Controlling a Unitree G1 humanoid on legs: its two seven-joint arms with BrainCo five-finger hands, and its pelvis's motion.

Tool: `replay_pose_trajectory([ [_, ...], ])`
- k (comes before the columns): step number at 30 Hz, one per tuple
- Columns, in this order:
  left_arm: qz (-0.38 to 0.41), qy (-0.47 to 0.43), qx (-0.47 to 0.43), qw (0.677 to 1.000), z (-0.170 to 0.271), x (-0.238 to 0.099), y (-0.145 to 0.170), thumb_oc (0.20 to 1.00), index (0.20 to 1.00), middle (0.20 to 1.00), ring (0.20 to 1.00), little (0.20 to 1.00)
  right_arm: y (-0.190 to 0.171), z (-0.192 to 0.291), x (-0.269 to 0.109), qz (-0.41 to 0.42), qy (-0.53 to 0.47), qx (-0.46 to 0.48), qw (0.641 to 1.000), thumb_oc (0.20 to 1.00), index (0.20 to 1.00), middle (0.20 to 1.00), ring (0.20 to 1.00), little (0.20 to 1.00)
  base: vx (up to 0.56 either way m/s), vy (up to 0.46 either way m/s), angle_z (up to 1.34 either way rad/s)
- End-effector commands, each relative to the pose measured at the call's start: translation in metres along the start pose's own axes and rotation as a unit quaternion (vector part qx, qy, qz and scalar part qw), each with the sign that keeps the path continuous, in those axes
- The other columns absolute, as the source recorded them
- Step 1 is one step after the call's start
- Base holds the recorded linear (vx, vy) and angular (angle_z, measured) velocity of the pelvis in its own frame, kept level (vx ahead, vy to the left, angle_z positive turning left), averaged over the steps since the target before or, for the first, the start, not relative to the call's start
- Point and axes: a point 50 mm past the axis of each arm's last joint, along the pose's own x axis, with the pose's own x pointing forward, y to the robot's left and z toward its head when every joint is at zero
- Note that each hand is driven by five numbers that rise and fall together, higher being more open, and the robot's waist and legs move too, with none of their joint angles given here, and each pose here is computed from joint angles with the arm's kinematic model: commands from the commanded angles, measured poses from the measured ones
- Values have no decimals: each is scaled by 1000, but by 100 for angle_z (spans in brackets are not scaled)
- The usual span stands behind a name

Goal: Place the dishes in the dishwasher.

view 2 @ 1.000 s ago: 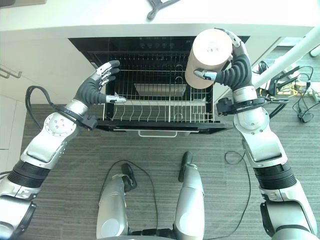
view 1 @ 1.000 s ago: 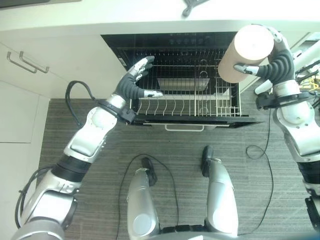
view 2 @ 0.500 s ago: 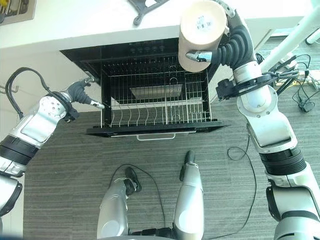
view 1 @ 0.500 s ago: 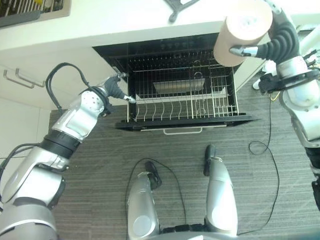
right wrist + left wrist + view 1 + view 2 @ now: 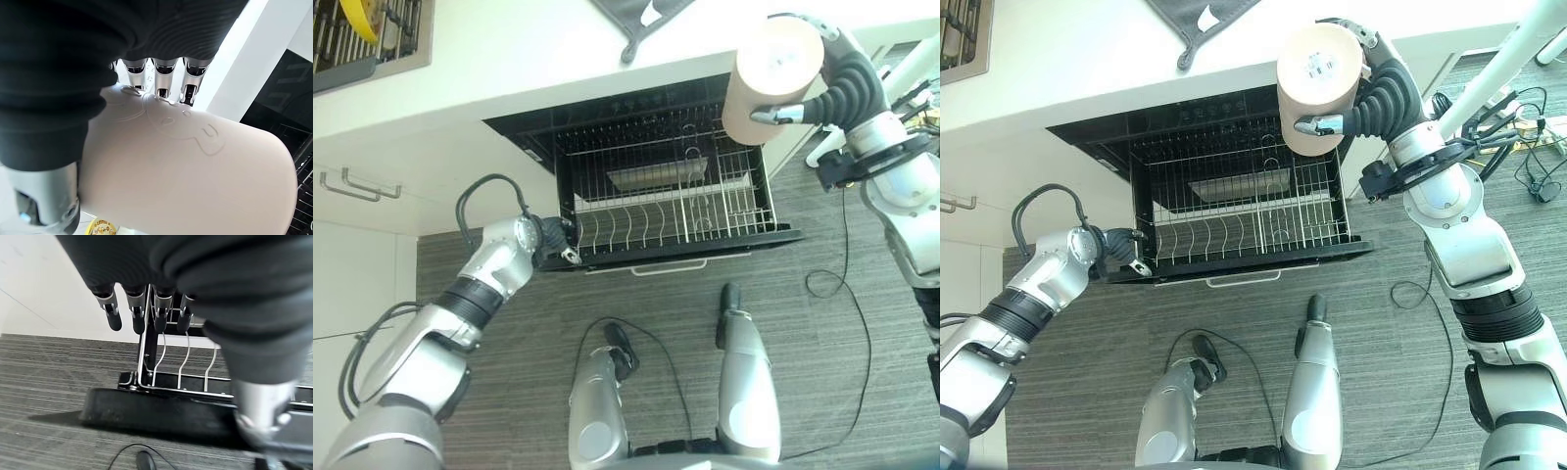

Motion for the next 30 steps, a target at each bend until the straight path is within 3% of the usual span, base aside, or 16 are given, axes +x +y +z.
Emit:
replay_pose_trajectory([
  [1,-48,18,44,998,-9,8,-35,1000,1000,1000,1000,1000,-14,42,9,-20,-98,-11,995,200,200,200,200,200,-31,14,-2],
  [14,-115,-20,102,988,7,12,-74,1000,1000,1000,1000,1000,-8,26,9,-14,-70,-17,997,200,200,200,200,200,-18,-15,1],
  [23,-175,-47,130,975,17,5,-102,1000,1000,1000,1000,1000,-4,-13,7,-22,15,-22,999,200,200,200,200,200,-3,-51,2],
  [30,-197,-40,155,967,14,0,-107,1000,1000,1000,1000,1000,-2,-54,2,-35,100,-26,994,200,200,200,200,200,-12,-33,7],
])
